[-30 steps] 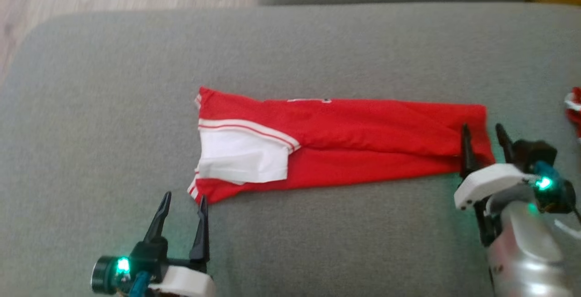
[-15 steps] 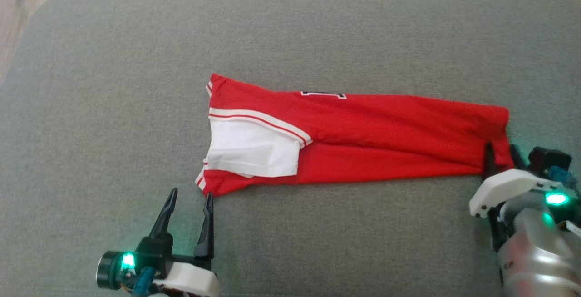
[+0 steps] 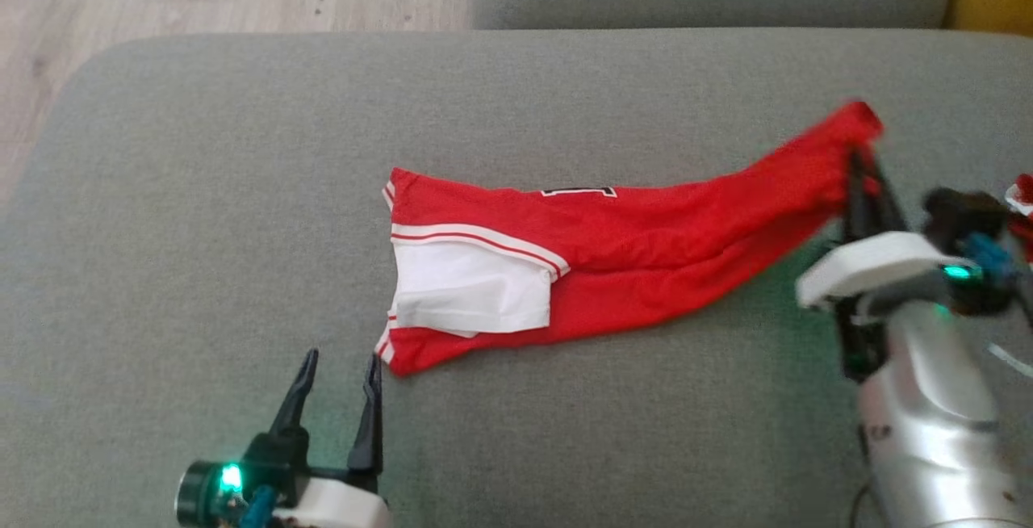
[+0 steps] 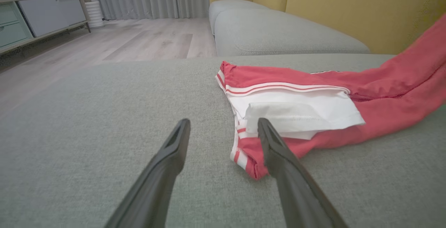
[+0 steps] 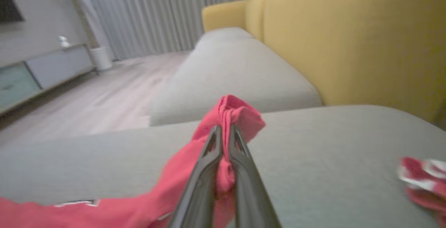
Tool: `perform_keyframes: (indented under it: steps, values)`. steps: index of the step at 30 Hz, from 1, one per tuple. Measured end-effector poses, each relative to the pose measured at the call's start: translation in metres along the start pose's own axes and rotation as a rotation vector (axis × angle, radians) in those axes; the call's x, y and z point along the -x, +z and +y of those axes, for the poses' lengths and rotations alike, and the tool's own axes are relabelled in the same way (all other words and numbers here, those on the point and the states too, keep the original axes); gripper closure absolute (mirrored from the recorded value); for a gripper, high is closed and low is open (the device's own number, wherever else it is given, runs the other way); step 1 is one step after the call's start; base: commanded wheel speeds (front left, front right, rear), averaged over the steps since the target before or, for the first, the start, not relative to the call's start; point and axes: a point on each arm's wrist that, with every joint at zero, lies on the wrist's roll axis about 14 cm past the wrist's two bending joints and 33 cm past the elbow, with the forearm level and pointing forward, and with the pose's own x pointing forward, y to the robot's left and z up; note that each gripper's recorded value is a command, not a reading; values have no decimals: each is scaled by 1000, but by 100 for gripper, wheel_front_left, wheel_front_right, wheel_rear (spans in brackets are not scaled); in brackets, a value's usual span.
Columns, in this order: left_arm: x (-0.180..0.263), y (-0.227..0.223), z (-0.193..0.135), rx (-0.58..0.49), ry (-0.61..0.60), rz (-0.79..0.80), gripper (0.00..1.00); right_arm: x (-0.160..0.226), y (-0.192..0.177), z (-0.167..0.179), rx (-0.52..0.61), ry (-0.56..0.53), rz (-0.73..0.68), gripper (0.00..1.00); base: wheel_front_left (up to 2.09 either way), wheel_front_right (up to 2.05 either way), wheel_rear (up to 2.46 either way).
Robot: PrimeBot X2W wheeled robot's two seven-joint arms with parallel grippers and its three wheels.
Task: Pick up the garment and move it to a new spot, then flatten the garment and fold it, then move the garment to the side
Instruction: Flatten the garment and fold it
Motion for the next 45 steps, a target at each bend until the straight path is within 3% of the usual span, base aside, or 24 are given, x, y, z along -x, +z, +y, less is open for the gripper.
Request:
perform_keyframes:
  steps: [2, 9, 19, 20, 21, 24, 29, 35, 40, 45]
  values:
    - [3, -2, 1, 3, 5, 4, 0, -2, 6, 19, -16, 54, -21, 100, 0, 0, 0]
    - [28, -10, 12, 18, 57, 19, 0, 17, 4, 171, -129, 487, -6, 100, 0, 0, 0]
    - [55, -8, 29, 30, 140, 2, 0, 49, -36, 274, -149, 774, 159, 100, 0, 0, 0]
    - [57, -7, 31, 29, 150, -4, 0, 52, -39, 280, -158, 790, 174, 65, 0, 0, 0]
    - [59, -6, 34, 31, 162, -7, 0, 54, -41, 285, -176, 798, 191, 0, 0, 0, 0]
    - [64, -7, 40, 36, 191, -8, 0, 57, -41, 293, -191, 814, 201, 0, 0, 0, 0]
    - [56, -6, 35, 29, 169, -8, 0, 39, -26, 266, -186, 727, 140, 0, 0, 0, 0]
    - [37, 3, 31, 1, 135, -28, 0, 15, -16, 173, -128, 463, 61, 0, 0, 0, 0]
    - [20, 12, 24, -25, 107, -45, 0, 30, -30, 91, -86, 251, 62, 0, 0, 0, 0]
    - [6, 20, 16, -47, 82, -64, 0, 57, -43, 41, -63, 123, 84, 0, 0, 0, 0]
